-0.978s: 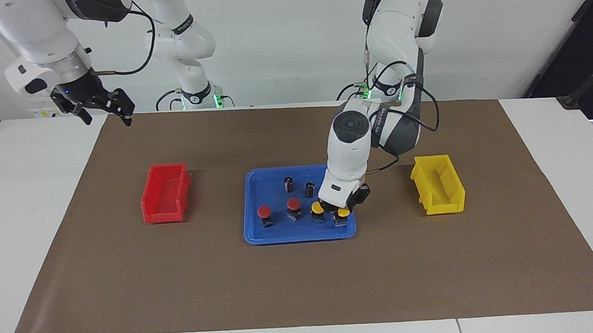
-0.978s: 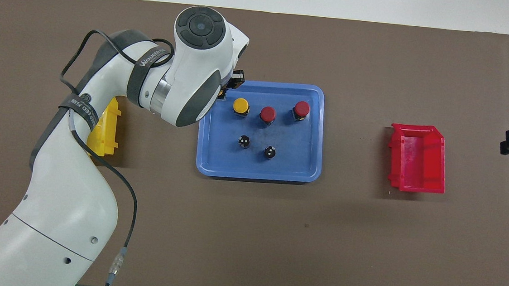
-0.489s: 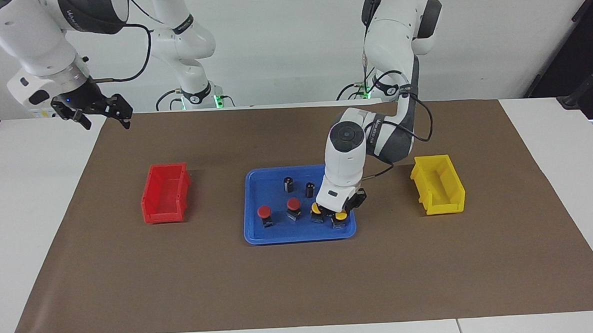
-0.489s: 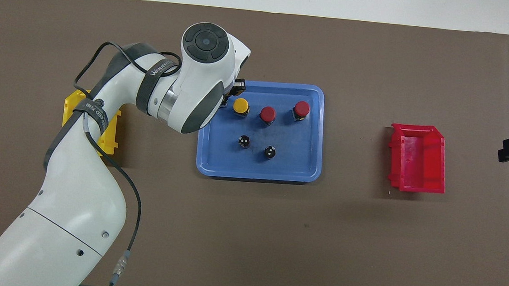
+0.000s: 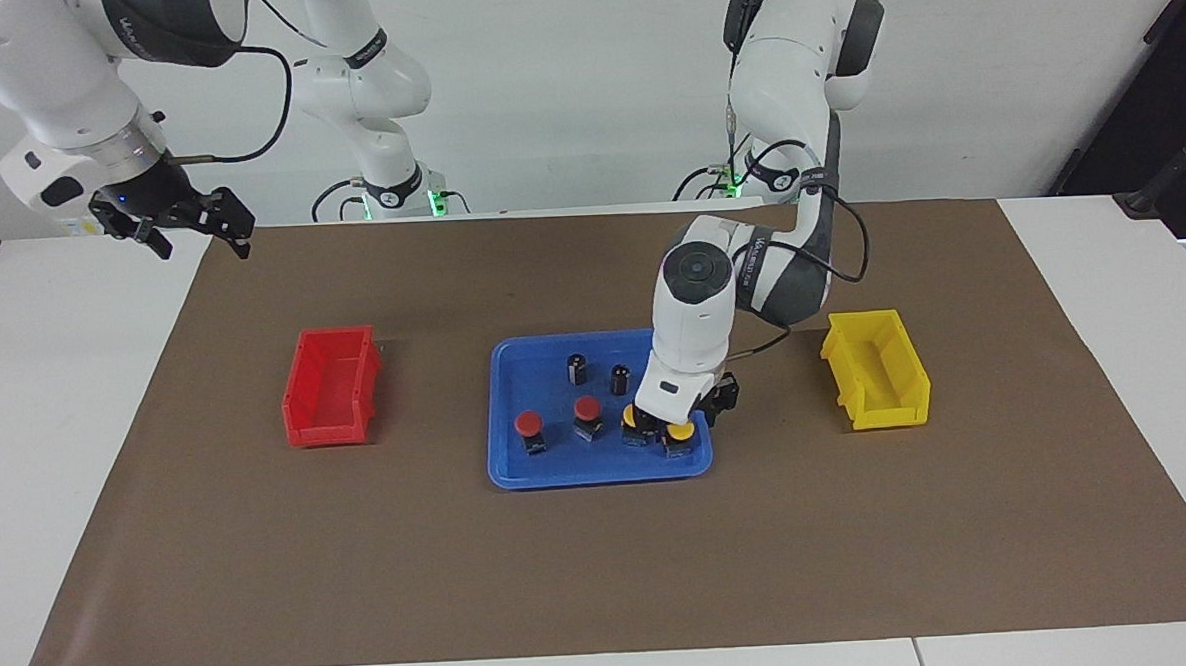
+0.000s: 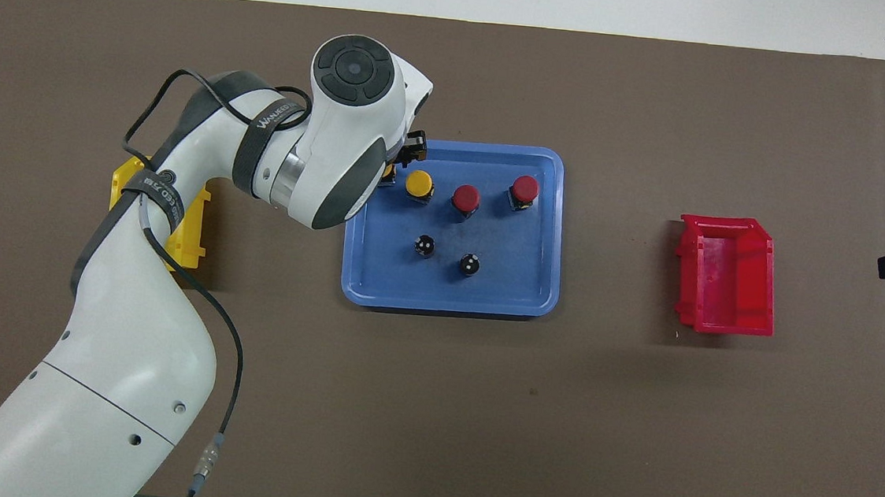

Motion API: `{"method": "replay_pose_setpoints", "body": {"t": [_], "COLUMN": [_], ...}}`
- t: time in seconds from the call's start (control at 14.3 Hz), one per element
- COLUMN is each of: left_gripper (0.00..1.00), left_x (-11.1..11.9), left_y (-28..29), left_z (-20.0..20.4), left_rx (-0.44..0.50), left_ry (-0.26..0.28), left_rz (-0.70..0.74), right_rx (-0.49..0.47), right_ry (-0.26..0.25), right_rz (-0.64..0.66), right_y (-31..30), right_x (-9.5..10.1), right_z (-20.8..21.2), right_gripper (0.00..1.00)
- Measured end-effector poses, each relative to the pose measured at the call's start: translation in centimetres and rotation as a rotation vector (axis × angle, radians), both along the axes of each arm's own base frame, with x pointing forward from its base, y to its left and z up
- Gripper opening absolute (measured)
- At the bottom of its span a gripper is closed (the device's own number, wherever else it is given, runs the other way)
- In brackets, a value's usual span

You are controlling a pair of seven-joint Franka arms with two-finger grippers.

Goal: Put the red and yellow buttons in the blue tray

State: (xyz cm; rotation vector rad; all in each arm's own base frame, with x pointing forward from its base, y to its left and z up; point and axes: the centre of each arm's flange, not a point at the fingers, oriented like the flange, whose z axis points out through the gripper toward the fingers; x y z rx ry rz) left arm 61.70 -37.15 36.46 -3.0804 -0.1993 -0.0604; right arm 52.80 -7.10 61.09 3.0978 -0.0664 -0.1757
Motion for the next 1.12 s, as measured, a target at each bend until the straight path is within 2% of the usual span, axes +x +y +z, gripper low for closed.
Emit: {"method": "replay_pose_setpoints", "body": {"t": [0.14,0.35,0.42,0.49,0.77,0.98,1.12], "left_gripper": [0.86,0.89,0.98,1.00,1.00,1.00,1.00], "left_x": [0.6,1.1,0.9,0.4,-0.6,-0.5,-1.9], "left_y": [0.6,3.0,4.7,6.3,13.2,21.8,27.8], "left_z": [2.3,8.5,10.8,12.8,17.6,19.6,21.3], "left_rx": [0.006,-0.010,-0.006,0.001,0.027,0.011,-0.014], "left_ry": [-0.002,-0.039,-0.031,-0.017,0.052,0.083,0.086], "left_rz": [0.014,0.051,0.060,0.046,-0.048,-0.094,-0.110], "right_rx": [0.000,0.000,0.000,0.001,0.001,0.002,0.002], "right_ry": [0.000,0.000,0.000,0.000,0.007,0.009,0.004], "right_rz": [0.004,0.014,0.015,0.016,0.017,0.030,0.040], "right_y": [0.2,0.7,0.8,0.9,0.9,1.6,2.1], "right_x": [0.0,0.1,0.1,0.1,0.3,0.5,0.5], "right_z": [0.0,0.0,0.0,0.0,-0.4,-0.6,-0.3], "right_gripper": [1.00,1.00,1.00,1.00,1.00,1.00,1.00]}}
